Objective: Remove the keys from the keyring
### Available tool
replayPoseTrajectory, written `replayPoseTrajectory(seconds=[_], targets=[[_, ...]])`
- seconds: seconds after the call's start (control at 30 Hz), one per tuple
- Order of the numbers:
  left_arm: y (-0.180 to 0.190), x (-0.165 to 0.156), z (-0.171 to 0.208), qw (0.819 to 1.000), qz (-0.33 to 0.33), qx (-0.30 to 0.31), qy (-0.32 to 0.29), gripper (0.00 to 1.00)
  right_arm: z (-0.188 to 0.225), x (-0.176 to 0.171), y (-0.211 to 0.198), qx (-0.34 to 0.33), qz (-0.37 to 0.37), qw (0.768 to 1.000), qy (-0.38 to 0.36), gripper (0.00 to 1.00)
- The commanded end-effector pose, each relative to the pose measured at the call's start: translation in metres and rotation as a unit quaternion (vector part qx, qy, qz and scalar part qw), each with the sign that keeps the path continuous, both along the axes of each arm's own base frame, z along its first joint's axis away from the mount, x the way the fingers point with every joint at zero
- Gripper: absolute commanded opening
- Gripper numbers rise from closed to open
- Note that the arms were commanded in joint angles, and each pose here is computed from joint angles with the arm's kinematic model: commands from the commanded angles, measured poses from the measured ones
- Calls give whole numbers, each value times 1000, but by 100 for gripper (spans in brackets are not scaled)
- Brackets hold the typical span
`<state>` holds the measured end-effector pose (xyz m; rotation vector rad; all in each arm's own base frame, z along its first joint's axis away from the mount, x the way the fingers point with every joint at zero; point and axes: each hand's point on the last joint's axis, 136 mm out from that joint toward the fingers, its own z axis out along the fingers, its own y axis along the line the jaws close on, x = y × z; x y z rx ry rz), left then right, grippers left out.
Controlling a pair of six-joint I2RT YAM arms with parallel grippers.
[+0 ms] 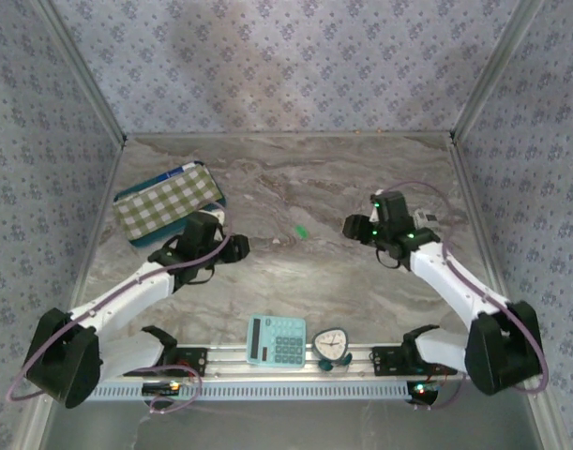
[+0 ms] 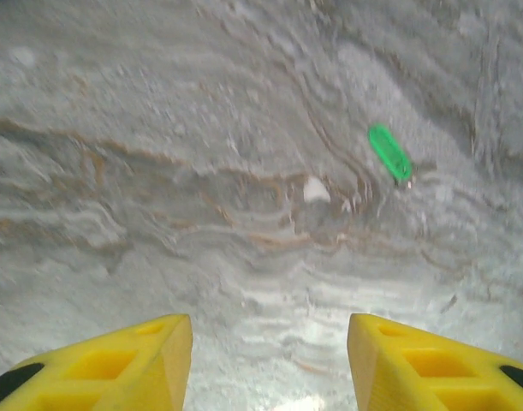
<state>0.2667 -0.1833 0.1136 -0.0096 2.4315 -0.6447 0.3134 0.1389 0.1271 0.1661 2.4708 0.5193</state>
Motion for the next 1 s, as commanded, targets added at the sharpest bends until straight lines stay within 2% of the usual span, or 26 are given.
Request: replayPoseTrajectory(seconds=[0.0,0.17,0.5,0.73,0.97], targets=[[8,-6,-5,1000,24,20,-2,52,-6,8,18,-43,4,999,21,53],[3,-16,-7,1000,22,-2,-4,52,-27,20,55,-61,25,996,53,51],[11,-25,-15,1000,30,6,1,52,-59,43,104,-82,39,990,110,44],[16,-29,-21,999,38,8,4,52,-84,48,116,-96,30,984,148,39],[19,-31,-22,999,44,5,3,53,-98,46,118,-108,28,979,170,25]])
